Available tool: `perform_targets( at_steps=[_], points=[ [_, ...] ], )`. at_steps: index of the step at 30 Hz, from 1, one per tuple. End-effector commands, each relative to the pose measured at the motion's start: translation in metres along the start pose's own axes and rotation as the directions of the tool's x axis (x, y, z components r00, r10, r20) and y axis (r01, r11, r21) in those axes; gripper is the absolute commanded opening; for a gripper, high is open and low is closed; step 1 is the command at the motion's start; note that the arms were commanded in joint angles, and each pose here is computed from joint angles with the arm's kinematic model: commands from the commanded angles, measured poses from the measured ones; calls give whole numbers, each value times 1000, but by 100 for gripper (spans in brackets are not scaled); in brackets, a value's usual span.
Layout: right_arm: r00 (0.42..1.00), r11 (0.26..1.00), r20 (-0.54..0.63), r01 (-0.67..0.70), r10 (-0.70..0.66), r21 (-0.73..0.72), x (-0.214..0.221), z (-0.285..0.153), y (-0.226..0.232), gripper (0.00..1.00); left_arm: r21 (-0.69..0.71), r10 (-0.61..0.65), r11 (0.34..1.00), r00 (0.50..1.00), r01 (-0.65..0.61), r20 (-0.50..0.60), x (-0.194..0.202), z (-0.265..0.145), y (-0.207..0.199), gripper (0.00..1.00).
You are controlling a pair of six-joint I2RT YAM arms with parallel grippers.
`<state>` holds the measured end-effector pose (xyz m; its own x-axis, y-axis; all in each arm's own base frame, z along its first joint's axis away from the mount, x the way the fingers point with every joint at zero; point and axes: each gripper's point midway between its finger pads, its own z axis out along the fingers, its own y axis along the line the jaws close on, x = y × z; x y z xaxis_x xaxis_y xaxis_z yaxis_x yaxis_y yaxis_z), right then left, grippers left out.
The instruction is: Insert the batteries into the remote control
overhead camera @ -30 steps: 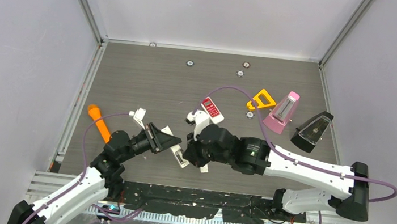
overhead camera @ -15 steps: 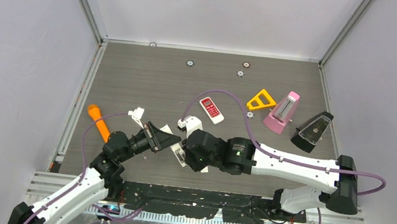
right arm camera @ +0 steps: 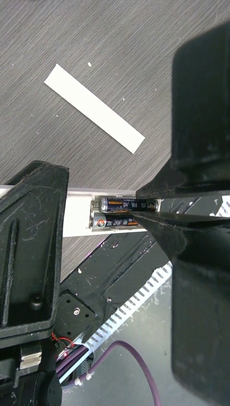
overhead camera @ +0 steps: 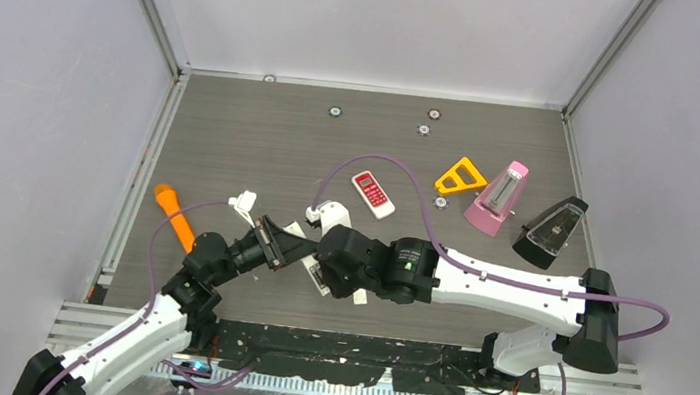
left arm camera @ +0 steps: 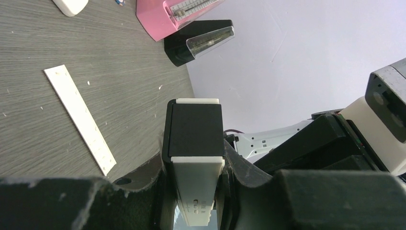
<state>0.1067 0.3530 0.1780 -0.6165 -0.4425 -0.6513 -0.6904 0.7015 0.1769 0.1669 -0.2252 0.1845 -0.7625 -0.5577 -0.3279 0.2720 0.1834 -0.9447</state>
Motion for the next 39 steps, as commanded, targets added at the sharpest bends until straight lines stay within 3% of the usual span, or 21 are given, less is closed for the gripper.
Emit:
perform_targets(
  at_steps=[1,7,15,18,25,31,39],
  points=[
    [998,1000,52,-22,22,8,-20,-10,4,24,114,5,993,1000,-7,20,-7,-1,-28,0],
    [994,998,100,-51,54,-33,-30,-25,8,44,129,-10,992,999,3,49,-11,-3,-33,0],
    [968,984,201,-127,150,-126,-49,-54,13,61,129,-21,992,997,12,73,-14,-7,-35,0],
    [938,959,260,-170,228,-227,-56,-70,19,74,144,-53,989,996,42,72,-15,-8,-40,0],
    [824,849,338,-289,456,-442,-56,-104,19,76,142,-281,953,957,268,77,-20,-10,-39,0],
    [741,781,375,-312,557,-541,-68,-117,21,77,175,-440,889,895,423,78,-25,-15,-42,0],
    [710,753,360,-363,605,-549,-70,-100,23,75,203,-514,847,854,491,78,-28,-19,-44,0]
  ],
)
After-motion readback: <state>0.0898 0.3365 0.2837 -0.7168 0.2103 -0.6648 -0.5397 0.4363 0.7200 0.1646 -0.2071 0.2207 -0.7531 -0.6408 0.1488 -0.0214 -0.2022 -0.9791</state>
